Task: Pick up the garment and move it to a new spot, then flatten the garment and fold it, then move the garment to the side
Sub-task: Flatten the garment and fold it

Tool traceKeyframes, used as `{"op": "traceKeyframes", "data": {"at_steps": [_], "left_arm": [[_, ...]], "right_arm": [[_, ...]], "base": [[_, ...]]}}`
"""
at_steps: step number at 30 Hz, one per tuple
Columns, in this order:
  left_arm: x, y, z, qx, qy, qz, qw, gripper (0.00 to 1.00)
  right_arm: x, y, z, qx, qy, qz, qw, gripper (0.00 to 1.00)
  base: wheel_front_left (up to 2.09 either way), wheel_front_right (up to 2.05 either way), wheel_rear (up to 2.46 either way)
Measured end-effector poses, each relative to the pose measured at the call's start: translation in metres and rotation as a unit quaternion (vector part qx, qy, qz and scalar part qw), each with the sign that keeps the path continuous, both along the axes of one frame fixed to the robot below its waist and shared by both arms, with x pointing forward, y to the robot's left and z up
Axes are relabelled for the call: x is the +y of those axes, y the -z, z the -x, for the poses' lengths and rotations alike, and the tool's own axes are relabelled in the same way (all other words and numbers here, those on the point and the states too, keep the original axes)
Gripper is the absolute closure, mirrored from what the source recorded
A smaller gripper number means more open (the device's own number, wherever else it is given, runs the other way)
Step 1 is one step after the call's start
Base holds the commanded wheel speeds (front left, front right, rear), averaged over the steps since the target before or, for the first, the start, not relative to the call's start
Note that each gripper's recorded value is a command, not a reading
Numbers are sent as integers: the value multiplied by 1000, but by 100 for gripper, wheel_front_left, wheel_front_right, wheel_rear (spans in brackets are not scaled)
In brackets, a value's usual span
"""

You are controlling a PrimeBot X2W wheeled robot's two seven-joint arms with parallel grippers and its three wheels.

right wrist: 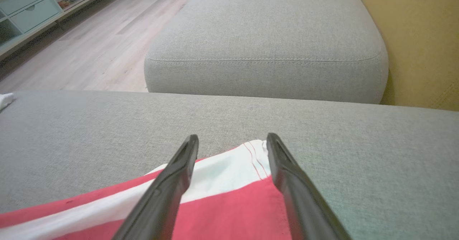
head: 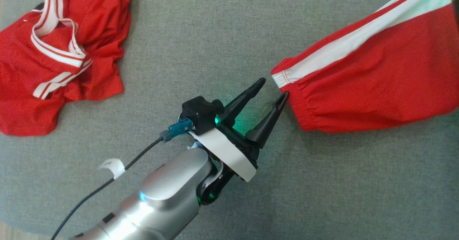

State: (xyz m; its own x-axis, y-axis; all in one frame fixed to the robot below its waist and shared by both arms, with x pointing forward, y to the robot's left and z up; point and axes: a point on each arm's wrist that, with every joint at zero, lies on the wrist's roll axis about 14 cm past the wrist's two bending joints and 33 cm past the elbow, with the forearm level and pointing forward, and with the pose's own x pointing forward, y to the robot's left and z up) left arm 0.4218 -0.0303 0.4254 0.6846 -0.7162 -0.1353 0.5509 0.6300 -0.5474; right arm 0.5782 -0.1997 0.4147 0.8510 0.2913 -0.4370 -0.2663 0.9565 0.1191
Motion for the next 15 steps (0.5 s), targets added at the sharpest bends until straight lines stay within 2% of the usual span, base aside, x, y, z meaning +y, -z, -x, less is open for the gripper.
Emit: {"op": "traceKeyframes", "data": {"at_steps": [4,9,11,15], "left_arm": [[11,-8,-7,-36,-29,-30,998,0],[26,-18,-2,-84,-81,-77,990,0],[37,-20,2,-101,-105,-97,985,0],[64,-30,6,-108,-161,-99,976,0]], "right_arm": [[-6,-8,13,-1,-10,5,1000,0],[-45,3,35,34,16,34,999,0],[-49,10,37,47,28,26,998,0],[-50,24,36,73,35,31,996,0]], "base": [[0,0,0],[0,0,0],[0,0,0],[0,0,0]]}}
